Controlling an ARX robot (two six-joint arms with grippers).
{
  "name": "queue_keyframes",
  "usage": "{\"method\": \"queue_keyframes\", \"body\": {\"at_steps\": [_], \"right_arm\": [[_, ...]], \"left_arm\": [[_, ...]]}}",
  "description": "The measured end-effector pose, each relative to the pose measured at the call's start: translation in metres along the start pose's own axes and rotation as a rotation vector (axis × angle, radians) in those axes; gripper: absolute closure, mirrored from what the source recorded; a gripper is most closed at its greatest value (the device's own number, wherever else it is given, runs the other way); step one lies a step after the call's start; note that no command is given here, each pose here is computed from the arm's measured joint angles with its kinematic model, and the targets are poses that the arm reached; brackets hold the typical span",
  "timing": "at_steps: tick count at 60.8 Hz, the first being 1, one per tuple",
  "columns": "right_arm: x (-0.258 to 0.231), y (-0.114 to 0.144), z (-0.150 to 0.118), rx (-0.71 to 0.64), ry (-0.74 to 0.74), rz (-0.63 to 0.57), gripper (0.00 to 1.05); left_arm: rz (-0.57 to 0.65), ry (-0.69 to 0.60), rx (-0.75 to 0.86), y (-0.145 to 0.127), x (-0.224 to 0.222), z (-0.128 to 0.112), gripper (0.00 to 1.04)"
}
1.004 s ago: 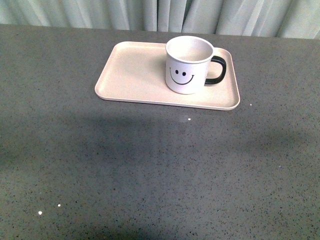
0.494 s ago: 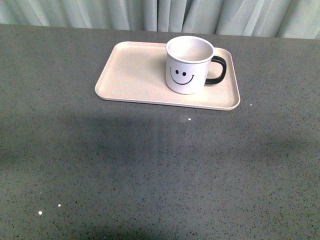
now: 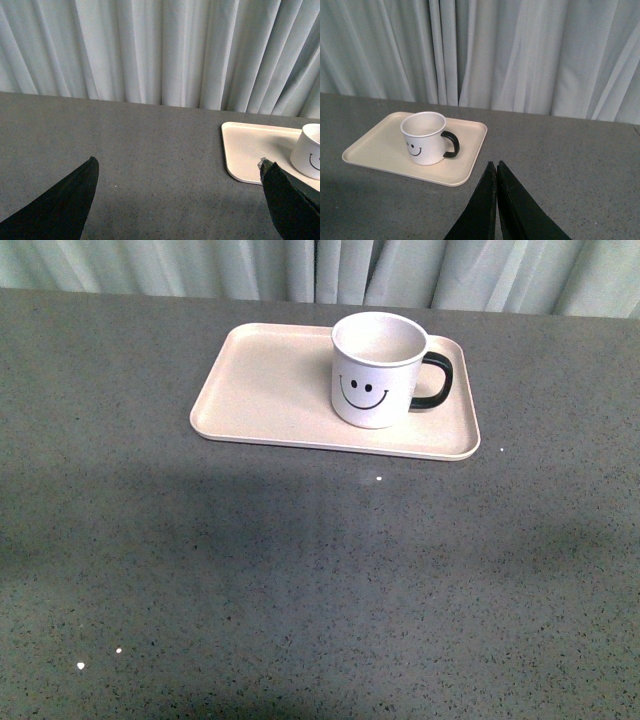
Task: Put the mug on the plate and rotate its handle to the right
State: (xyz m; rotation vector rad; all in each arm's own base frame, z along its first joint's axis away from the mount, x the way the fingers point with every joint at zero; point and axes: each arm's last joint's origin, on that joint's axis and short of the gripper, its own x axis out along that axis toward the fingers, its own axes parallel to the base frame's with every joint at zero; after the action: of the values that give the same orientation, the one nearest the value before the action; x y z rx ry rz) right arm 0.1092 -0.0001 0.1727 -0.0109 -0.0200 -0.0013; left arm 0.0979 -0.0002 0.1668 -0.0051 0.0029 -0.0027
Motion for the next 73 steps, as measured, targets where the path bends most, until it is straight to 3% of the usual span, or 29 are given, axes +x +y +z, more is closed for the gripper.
{"method": "queue_keyframes", "body": {"at_steps": [27,31,50,60,73], "right_arm": [[-0.012,0.000,-0.003,0.000,0.006,0.000,1.03],[-0.012,0.000,-0.003,0.000,0.005,0.000,0.95],[-0.012,0.000,-0.003,0.000,0.005,0.000,0.35],[-0.012,0.000,-0.003,0.000,0.005,0.000,0.08],[-0.012,0.000,-0.003,0.001,0.005,0.000,0.09]], "left_arm": [[0.000,0.000,0.000,0.000,0.000,0.000,0.09],[0.000,0.000,0.000,0.000,0.000,0.000,0.09],[0.000,0.000,0.000,0.000,0.000,0.000,0.09],[0.000,0.000,0.000,0.000,0.000,0.000,0.09],[0.000,0.000,0.000,0.000,0.000,0.000,0.09]]}}
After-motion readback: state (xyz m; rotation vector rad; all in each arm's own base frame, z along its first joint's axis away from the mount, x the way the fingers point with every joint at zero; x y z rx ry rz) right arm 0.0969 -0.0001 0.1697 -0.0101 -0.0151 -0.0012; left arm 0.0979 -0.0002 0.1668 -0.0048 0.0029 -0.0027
